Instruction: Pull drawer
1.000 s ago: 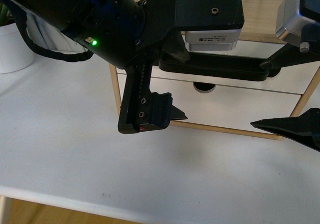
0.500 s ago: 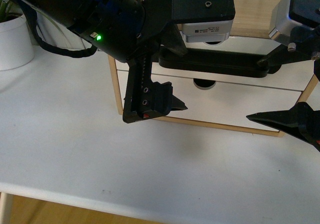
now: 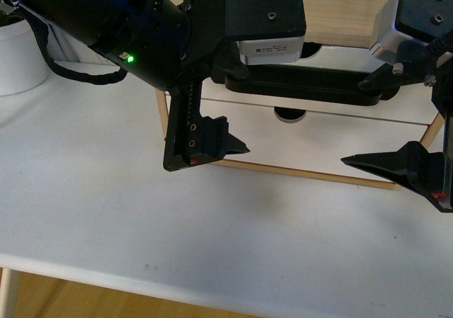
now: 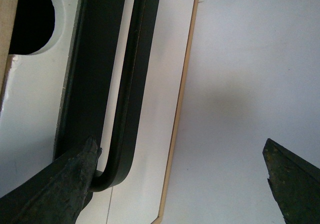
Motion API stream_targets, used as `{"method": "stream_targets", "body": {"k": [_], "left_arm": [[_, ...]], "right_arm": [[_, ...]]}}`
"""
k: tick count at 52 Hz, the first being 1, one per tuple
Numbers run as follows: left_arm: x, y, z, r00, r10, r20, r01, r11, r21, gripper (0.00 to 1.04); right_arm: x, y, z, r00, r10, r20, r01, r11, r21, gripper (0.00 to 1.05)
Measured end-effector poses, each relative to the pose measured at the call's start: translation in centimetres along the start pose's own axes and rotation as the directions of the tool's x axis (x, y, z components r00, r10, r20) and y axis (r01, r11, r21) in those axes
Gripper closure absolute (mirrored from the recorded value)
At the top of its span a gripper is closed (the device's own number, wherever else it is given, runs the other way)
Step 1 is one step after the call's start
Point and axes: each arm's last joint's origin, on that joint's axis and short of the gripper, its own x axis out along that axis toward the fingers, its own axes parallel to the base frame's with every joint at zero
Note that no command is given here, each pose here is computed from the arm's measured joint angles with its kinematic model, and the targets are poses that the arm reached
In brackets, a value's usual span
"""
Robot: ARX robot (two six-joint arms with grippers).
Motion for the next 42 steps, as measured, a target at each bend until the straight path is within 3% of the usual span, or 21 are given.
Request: {"method": "stream_targets", "body": {"k": [42], "left_arm": [[0.33,-0.13,0.58,0.996,-0.067,-0.061,0.071,0.995,0.073,0.06]], "right_arm": [[0.51,0.03,0.07,0.998,0.056,-0.018,-0.057,0.998,-0.019,0.09]]}}
